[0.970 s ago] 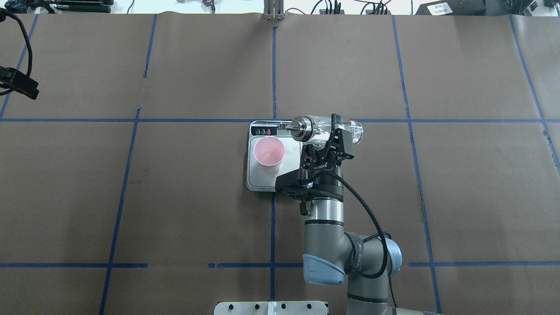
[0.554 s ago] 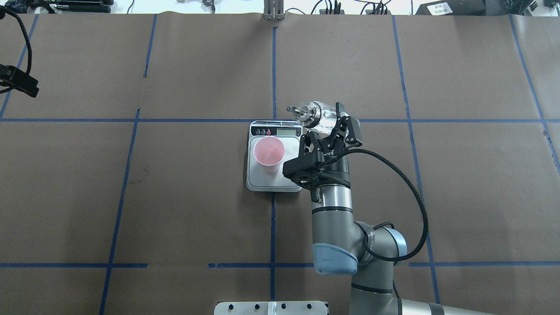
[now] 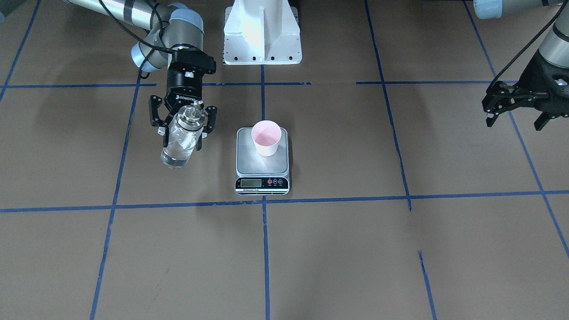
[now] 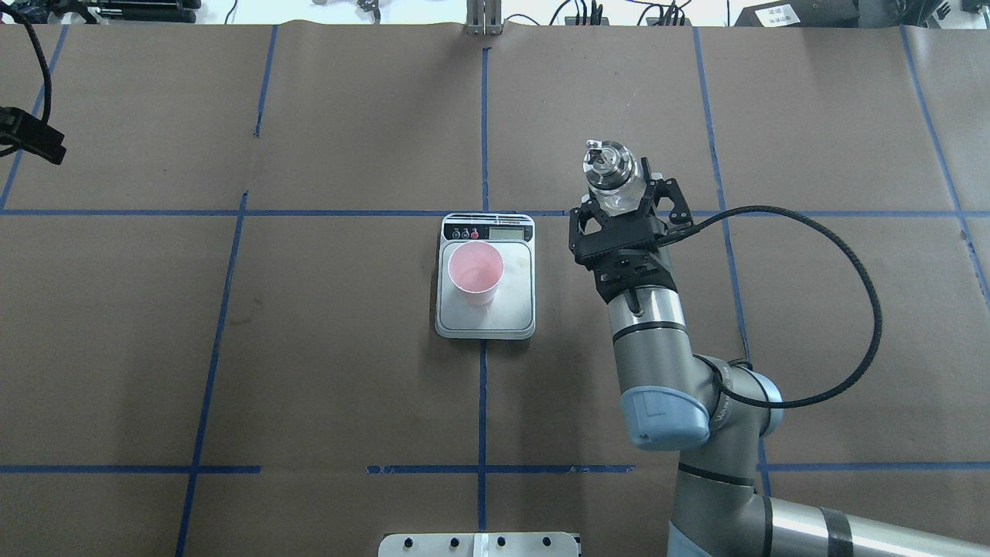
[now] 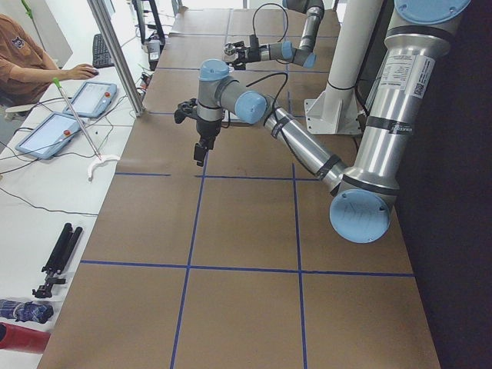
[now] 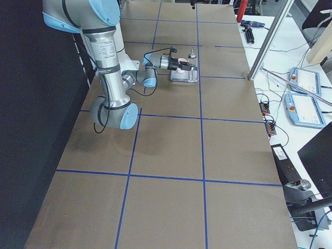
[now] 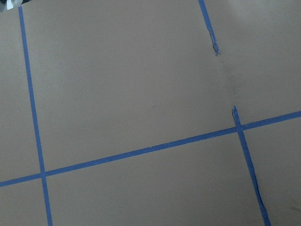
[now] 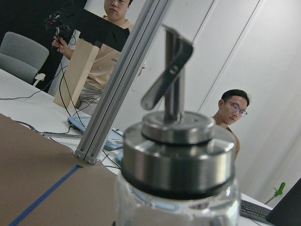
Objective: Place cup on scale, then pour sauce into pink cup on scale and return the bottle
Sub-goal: 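Rotate the bottle upright with the right gripper and lift it away from the cup, then carry the upright bottle with the right gripper away from the scale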
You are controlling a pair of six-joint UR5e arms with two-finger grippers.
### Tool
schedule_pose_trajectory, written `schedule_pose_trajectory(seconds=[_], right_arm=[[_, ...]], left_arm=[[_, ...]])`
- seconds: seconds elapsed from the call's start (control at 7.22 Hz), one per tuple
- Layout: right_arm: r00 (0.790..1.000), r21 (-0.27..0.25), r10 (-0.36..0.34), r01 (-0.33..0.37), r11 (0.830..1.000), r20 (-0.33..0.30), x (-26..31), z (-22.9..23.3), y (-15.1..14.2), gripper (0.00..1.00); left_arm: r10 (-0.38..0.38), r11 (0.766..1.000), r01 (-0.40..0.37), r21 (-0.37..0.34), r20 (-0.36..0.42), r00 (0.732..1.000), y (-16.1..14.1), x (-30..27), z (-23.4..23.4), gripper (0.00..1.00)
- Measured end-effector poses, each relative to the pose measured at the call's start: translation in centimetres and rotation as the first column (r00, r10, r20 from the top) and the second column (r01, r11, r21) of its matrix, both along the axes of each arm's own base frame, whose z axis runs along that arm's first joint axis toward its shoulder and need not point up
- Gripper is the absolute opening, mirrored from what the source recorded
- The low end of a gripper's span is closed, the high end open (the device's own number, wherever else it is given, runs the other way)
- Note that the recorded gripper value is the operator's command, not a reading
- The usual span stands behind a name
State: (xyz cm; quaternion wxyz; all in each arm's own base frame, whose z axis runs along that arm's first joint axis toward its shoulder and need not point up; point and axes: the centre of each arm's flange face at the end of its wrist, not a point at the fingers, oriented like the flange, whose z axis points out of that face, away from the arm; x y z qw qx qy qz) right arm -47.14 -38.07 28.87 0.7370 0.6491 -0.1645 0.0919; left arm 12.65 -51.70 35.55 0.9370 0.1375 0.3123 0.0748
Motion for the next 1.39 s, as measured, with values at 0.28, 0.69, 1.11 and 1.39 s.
schedule_pose_trajectory(seconds=[0.28,0.69,1.11,1.39], right_arm=[[0.986,-0.061,-0.024,0.034,0.998,0.166,4.1,3.1,-0.5,0.0],[0.952,-0.144,0.002,0.045,0.988,0.307,8.7,7.4,-1.3,0.0],[0.918,-0.194,0.046,0.034,0.981,0.393,9.9,10.2,-1.0,0.0],[0.904,-0.219,0.082,0.013,0.976,0.419,10.3,12.2,-1.0,0.0]], left_arm=[[-0.009,1.0,0.009,0.015,-0.006,1.0,0.2,-0.6,-0.8,1.0],[-0.026,0.999,0.027,0.029,-0.012,1.0,0.4,-1.6,-1.5,1.0],[-0.042,0.998,0.043,0.05,-0.021,0.999,0.9,-2.7,-2.6,1.0],[-0.043,0.997,0.044,0.057,-0.024,0.999,0.9,-2.7,-3.0,1.0]])
